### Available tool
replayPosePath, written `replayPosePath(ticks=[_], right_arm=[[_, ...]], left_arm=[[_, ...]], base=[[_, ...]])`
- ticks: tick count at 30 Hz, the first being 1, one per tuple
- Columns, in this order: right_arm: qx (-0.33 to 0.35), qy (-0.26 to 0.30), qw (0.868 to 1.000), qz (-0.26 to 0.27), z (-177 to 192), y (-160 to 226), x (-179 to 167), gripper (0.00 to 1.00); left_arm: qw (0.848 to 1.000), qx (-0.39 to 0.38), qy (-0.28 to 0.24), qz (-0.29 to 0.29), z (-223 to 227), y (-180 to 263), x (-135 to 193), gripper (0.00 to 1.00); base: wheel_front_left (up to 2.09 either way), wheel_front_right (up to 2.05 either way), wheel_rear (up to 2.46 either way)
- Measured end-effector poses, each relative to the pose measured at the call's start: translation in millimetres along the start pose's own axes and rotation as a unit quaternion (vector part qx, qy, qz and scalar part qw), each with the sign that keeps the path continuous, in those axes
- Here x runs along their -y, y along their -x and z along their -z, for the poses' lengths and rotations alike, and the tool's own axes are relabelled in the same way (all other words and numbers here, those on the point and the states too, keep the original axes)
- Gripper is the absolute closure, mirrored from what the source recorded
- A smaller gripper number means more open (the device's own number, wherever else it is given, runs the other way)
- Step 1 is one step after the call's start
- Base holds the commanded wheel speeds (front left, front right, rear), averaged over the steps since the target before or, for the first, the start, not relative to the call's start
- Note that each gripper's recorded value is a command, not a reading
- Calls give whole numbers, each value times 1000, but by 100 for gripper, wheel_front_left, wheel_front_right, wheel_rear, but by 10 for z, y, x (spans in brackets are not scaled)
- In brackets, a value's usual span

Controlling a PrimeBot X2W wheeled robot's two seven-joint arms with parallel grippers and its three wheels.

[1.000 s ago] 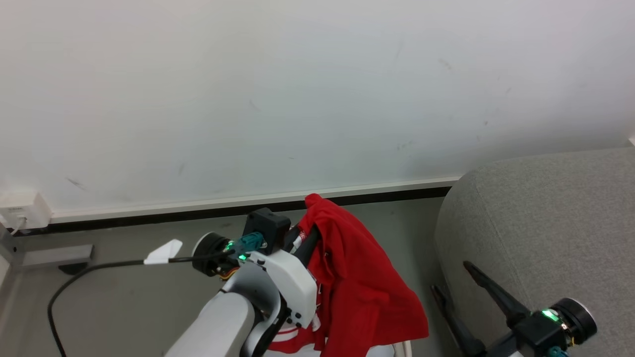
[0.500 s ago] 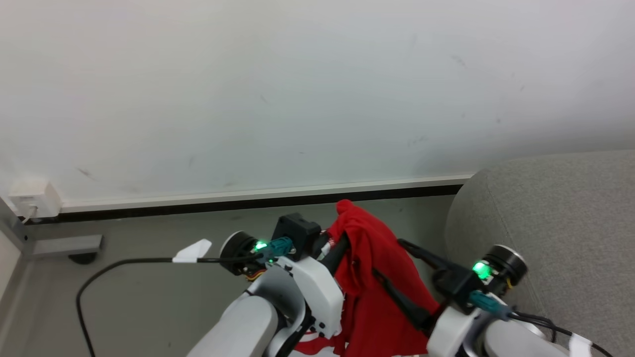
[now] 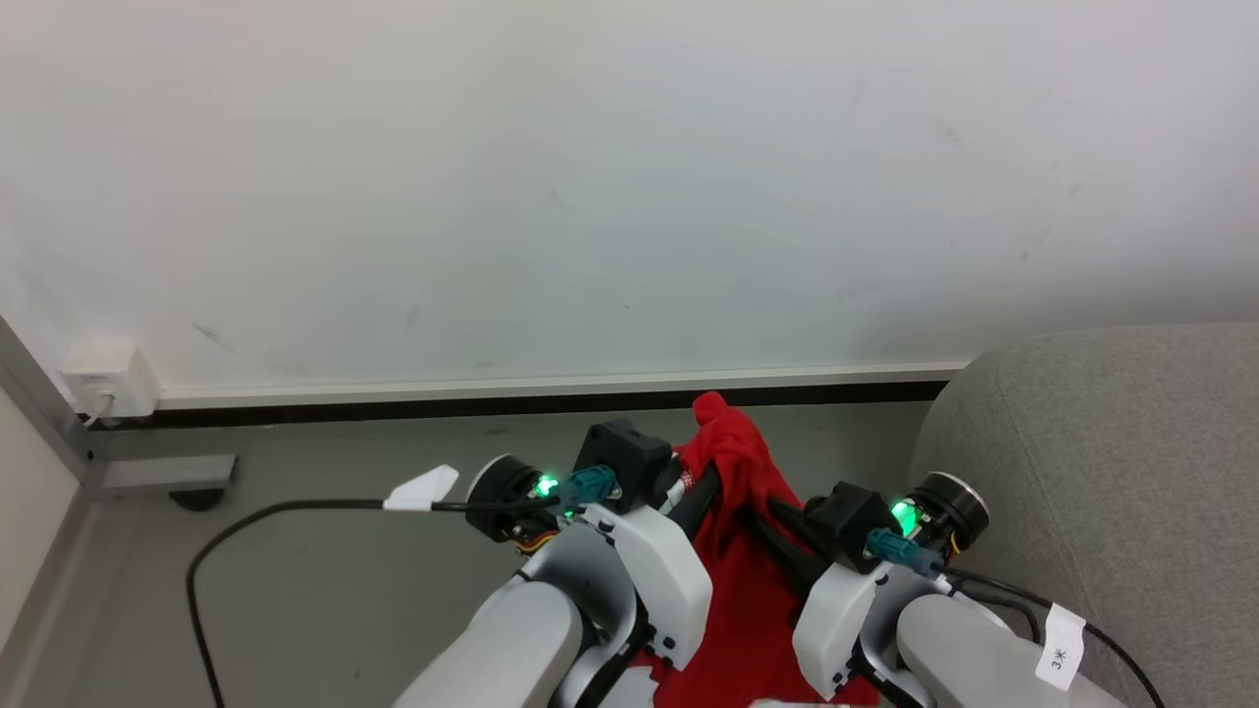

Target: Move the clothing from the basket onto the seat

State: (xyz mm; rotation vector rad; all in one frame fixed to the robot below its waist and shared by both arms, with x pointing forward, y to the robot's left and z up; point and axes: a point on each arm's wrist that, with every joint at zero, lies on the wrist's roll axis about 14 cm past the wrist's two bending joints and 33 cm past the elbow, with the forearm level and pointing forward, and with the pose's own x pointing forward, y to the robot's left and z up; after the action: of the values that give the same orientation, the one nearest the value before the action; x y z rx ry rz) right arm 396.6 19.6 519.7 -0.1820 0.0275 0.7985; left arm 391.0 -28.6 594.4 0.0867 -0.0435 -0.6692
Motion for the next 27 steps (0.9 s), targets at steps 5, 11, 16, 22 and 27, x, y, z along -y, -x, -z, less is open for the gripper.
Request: replayPosePath(ticks=[5, 11, 16, 22, 27], right_arm=[[26, -17, 999, 16, -162, -30, 85, 100], [45, -24, 998, 32, -248, -1, 167, 100], [44, -27, 998, 40, -224, 32, 221, 100], [47, -29, 997, 57, -229, 67, 344, 100], [49, -27, 996, 72, -242, 99, 457, 100]], left_arm=[[1000, -4, -4, -12, 24, 20, -83, 100], [1000, -2, -7, -28, 47, 43, -173, 13], [999, 3, -9, -35, 81, 56, -199, 0], [999, -6, -14, -43, 192, 96, -259, 0], [999, -12, -15, -47, 251, 132, -284, 0]], base=[[0, 0, 0], [0, 0, 0], [0, 0, 0], [0, 0, 0], [0, 0, 0]])
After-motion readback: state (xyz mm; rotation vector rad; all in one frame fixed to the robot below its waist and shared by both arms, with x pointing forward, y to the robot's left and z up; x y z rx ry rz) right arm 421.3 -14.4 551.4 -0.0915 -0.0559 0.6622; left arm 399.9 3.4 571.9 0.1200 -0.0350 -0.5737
